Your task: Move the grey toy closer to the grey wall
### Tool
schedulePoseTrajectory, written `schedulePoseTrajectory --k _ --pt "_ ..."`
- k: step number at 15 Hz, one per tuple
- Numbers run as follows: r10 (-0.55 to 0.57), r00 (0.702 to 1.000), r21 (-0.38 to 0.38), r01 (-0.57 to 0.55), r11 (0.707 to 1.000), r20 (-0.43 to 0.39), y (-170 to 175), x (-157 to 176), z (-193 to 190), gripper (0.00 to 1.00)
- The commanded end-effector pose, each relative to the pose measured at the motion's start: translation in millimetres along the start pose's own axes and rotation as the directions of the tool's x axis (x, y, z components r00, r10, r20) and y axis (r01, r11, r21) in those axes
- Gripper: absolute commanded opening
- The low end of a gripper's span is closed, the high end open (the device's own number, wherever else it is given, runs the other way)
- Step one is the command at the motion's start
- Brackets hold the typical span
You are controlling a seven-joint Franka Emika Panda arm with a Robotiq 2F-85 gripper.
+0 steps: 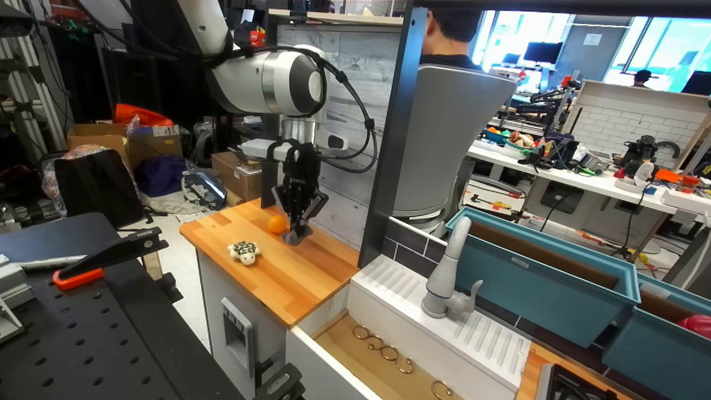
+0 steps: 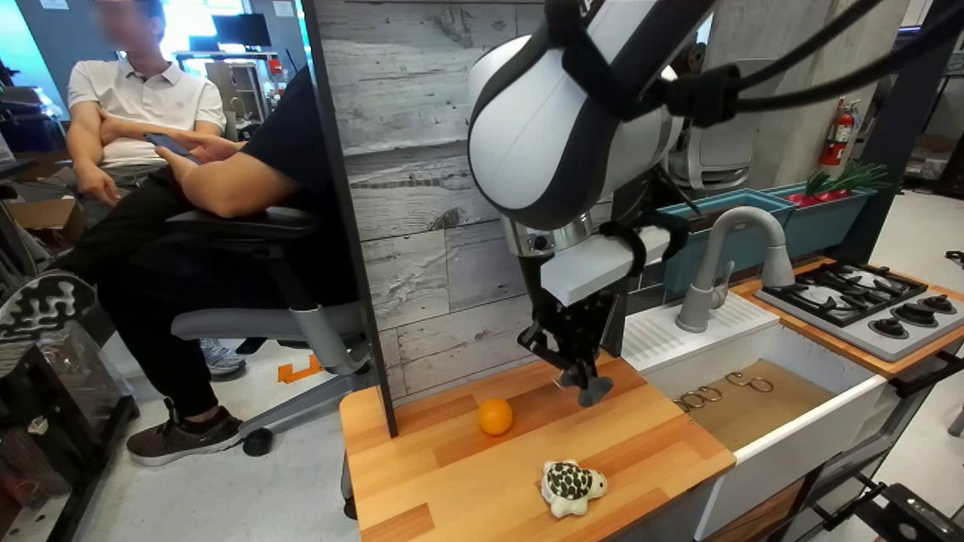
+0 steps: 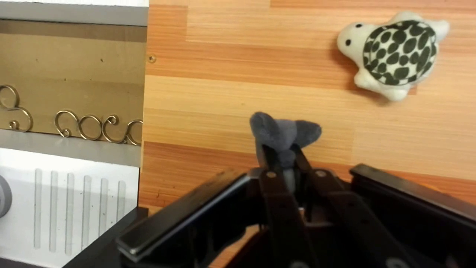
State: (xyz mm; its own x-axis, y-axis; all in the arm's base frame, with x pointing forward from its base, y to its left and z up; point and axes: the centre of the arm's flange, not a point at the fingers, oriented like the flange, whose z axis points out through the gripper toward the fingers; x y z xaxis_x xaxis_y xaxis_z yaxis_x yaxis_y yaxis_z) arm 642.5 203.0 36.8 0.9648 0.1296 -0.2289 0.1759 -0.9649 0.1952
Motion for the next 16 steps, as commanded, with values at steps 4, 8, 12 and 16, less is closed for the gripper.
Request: schedulePoseTrajectory --k 4,8,12,16 --pt "-0.018 1.0 -0.061 0.019 0.998 0.017 -10 31 34 0.03" --pt "-0.035 0.999 -0.087 0.035 0.996 -0.002 -15 33 44 0.03" --pt "-0.047 0.999 -0.097 0.047 0.994 -0.006 -20 28 39 0.37" --pt "-0.086 0.996 -0.121 0.086 0.989 0.006 -26 14 31 0.66"
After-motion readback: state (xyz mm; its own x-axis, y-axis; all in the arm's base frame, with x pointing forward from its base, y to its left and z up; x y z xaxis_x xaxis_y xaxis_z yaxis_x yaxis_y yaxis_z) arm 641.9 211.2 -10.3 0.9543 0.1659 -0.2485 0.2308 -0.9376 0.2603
